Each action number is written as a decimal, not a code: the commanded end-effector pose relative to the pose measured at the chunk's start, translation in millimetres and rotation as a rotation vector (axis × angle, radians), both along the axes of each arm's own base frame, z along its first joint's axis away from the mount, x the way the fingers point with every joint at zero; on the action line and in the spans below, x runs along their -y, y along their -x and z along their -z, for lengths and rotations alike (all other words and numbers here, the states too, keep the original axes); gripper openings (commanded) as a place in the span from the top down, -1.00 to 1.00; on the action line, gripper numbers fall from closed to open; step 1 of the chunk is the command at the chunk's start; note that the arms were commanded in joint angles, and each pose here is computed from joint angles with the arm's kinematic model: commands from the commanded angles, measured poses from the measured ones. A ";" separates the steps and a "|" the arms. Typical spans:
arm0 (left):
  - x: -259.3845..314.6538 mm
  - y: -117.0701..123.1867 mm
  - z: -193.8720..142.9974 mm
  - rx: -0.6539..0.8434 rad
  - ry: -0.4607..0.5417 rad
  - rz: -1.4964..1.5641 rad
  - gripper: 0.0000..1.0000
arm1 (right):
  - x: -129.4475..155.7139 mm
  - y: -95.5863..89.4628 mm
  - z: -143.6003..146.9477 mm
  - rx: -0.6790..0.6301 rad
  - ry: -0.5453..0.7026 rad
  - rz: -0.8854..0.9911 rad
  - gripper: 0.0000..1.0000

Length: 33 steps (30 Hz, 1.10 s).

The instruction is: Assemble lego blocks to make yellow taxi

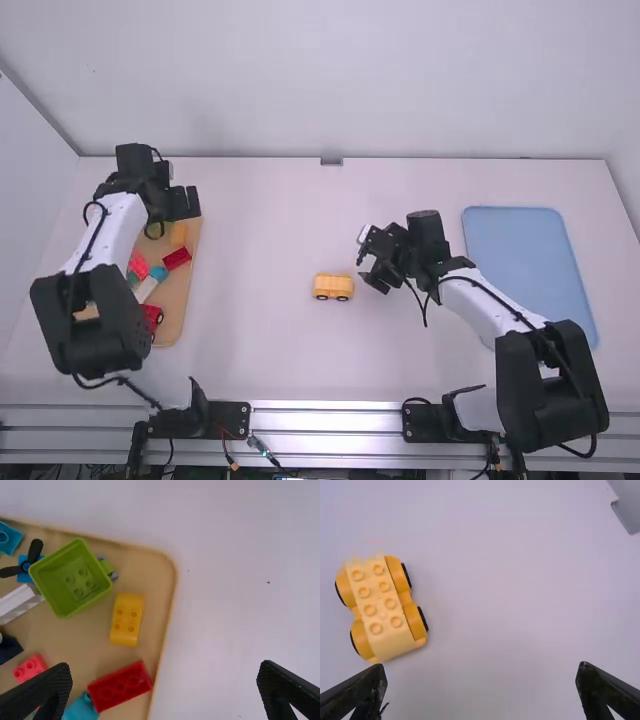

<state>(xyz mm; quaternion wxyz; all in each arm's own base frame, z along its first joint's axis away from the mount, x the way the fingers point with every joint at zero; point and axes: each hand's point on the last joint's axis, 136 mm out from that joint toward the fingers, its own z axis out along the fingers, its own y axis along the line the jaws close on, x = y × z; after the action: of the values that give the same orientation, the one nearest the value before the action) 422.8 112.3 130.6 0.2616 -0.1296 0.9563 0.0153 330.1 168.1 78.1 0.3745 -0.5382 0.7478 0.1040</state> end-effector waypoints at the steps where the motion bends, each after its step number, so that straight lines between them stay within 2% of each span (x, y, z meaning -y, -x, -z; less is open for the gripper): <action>1: -3.3 -17.9 1.8 -0.025 0.018 -0.001 -0.98 | -7.4 0.9 -12.2 0.018 -0.051 -0.029 -0.98; 8: -20.8 -38.8 25.2 -0.201 -0.006 -0.007 -1.00 | -8.7 0.6 -13.4 0.023 -0.056 -0.034 -0.98; 12: -30.5 -37.6 49.5 -0.300 -0.035 -0.021 -0.94 | -2.4 -3.7 -14.3 0.002 -0.078 0.017 -0.98; 17: -29.1 -32.5 80.1 -0.362 -0.034 0.022 -0.74 | 5.5 -6.9 -13.6 -0.010 -0.084 0.050 -0.98; 24: -38.7 -20.5 99.8 -0.389 -0.040 -0.003 -0.68 | 4.8 -6.4 -13.5 -0.013 -0.085 0.050 -0.98; 27: -50.6 -5.4 114.8 -0.409 -0.003 -0.032 -0.59 | 4.5 -6.3 -13.7 -0.013 -0.086 0.049 -0.98; 31: -49.6 -0.3 127.0 -0.382 0.088 0.022 -0.48 | 4.4 -6.6 -13.9 -0.011 -0.086 0.049 -0.98; 33: -51.9 3.2 131.3 -0.381 0.100 0.014 -0.44 | 4.0 -7.1 -14.7 -0.007 -0.089 0.047 -0.98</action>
<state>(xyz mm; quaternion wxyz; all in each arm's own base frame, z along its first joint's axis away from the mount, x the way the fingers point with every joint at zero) 425.0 168.6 7.3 0.0747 -0.1395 0.9872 0.0178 336.7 161.9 84.7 0.3882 -0.5033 0.7613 0.1281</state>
